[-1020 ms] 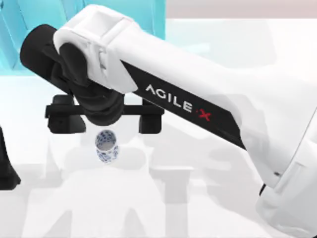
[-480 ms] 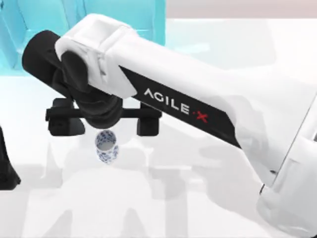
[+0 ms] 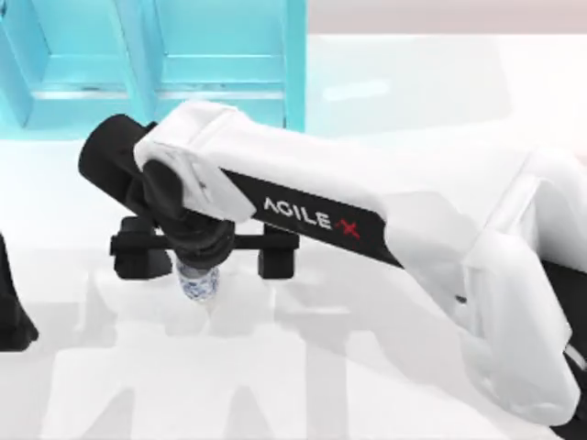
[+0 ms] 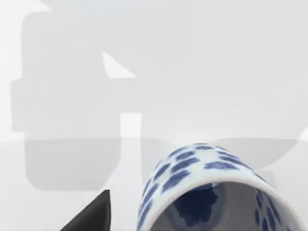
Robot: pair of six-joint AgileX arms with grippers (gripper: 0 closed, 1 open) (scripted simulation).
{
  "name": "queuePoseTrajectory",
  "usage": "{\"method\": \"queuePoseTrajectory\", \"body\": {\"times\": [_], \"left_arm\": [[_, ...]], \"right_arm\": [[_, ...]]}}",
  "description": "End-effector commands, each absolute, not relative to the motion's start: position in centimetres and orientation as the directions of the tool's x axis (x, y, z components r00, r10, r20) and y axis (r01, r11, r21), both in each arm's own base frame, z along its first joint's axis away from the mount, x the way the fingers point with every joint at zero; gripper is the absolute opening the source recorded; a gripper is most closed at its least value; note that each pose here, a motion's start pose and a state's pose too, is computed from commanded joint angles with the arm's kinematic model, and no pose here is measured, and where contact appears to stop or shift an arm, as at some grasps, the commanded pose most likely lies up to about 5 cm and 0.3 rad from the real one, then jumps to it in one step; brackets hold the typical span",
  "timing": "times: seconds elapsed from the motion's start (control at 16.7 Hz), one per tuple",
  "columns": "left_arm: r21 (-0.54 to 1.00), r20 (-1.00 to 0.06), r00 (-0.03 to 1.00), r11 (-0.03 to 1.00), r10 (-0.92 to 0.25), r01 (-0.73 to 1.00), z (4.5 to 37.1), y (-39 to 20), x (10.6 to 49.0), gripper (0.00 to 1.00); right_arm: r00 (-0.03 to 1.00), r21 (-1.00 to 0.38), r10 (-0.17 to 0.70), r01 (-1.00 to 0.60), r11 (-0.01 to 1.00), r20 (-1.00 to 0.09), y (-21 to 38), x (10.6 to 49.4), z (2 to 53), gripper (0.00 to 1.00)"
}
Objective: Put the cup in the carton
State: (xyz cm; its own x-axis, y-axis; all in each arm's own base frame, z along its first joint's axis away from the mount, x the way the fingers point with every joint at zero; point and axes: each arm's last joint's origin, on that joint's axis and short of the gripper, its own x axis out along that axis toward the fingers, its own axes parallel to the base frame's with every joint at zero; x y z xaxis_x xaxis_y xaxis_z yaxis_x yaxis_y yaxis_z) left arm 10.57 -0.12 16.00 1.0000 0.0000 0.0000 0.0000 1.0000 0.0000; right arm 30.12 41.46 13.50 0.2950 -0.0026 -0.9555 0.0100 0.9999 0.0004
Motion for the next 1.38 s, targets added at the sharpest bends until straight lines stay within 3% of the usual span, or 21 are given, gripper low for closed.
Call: {"method": "queuePoseTrajectory", "body": {"times": [0.24,1.02,1.38], "left_arm": [[0.000,0.000,1.000,1.000,0.000,0.000,16.00,-0.12,10.57,1.00],[0.000,0.000,1.000,1.000,0.000,0.000,16.00,-0.12,10.57,1.00],[0.000,0.000,1.000,1.000,0.000,0.000,16.00,-0.12,10.57,1.00]], "right_arm": [[0.295,0.000,-0.003,0.010,1.000,-0.956,41.44,30.14,13.37,1.00],[0.295,0.000,-0.003,0.010,1.000,-0.956,41.44,30.14,13.37,0.02],[0.295,0.000,-0.003,0.010,1.000,-0.956,41.44,30.14,13.37,0.00]]}}
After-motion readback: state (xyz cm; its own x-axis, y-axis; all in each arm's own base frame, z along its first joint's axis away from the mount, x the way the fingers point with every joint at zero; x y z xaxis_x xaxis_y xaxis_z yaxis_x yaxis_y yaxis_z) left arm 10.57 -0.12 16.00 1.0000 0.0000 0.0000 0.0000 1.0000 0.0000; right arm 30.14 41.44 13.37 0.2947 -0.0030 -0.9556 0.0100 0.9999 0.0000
